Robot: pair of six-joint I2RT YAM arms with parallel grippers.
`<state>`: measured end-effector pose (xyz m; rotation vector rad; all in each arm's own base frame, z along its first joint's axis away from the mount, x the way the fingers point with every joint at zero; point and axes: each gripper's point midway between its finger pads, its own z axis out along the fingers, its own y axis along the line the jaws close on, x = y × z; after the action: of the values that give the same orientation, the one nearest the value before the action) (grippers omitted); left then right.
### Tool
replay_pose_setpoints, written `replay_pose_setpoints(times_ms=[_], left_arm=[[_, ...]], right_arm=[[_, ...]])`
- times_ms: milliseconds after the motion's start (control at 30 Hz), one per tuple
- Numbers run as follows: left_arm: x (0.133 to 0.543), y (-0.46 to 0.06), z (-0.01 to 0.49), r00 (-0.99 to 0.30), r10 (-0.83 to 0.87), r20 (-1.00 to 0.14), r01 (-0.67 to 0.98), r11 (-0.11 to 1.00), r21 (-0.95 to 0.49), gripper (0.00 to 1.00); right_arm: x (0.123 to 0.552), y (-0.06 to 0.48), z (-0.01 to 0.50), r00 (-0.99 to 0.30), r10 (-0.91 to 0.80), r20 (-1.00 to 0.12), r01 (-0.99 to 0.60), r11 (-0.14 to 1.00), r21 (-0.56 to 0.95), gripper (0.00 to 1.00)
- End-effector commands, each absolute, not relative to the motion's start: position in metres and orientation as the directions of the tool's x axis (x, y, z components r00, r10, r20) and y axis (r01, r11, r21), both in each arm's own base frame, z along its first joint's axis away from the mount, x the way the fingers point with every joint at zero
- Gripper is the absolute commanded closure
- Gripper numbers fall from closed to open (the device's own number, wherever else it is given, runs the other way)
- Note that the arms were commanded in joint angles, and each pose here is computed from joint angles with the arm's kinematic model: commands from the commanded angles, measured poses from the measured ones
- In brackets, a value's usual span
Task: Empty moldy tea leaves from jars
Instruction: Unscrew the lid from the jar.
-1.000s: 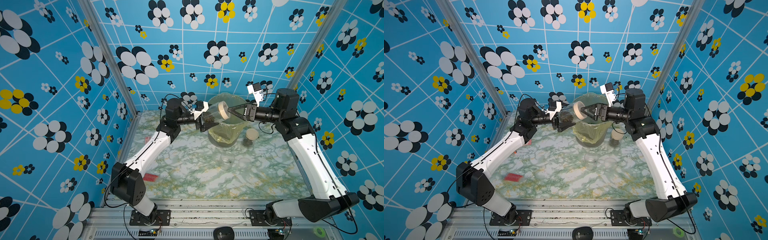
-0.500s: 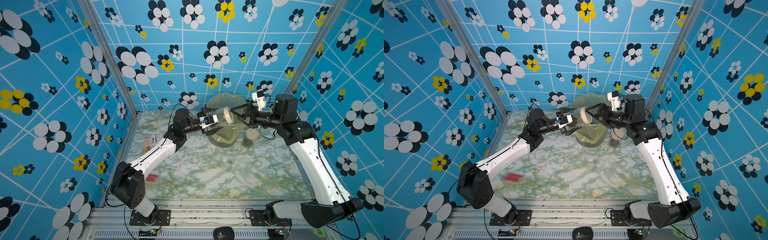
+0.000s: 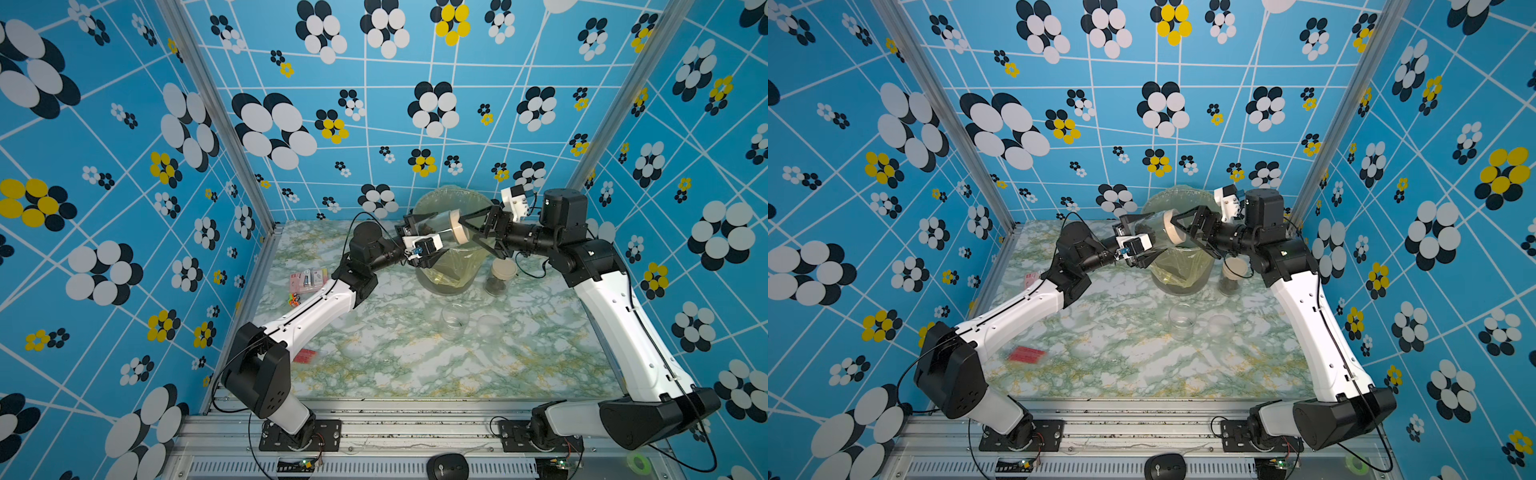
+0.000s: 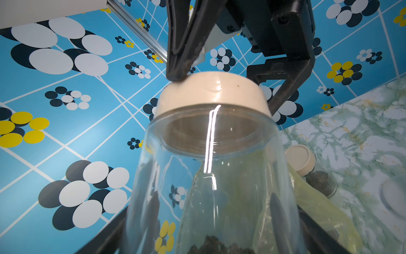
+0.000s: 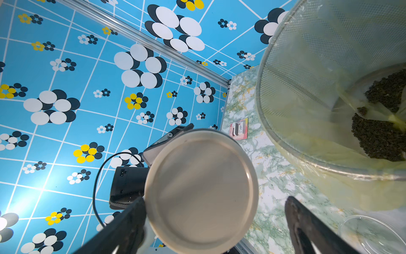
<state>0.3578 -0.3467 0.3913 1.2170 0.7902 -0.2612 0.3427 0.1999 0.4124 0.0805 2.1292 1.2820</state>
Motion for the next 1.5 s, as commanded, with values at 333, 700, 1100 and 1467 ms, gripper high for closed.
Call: replay_pose_setpoints(times_ms=[333, 700, 1100, 1467], left_arm=[[0.348, -0.352, 0.428, 0.784, 0.176, -0.595, 0.496, 0.399, 0.771, 0.61], [0.349, -0.356, 0.429, 0.782, 0.173, -0.598, 0.501, 0.396, 0.769, 0.61], [0.35, -0.36, 0.429, 0.777, 0.167, -0.607, 0.515, 0.386, 0.765, 0.61], [0.342, -0.362, 0.431, 0.727, 0.131, -0.674, 0.606, 0.341, 0.719, 0.62]], right_arm=[[0.35, 0.197, 0.408, -0.791, 0.36, -0.495, -0.251, 0.546, 0.799, 0.06], [0.355, 0.202, 0.412, -0.798, 0.35, -0.491, -0.265, 0.528, 0.807, 0.1], [0.356, 0.207, 0.413, -0.809, 0.329, -0.487, -0.281, 0.51, 0.813, 0.29], [0.341, 0.216, 0.42, -0.796, 0.238, -0.556, -0.406, 0.47, 0.783, 0.4]])
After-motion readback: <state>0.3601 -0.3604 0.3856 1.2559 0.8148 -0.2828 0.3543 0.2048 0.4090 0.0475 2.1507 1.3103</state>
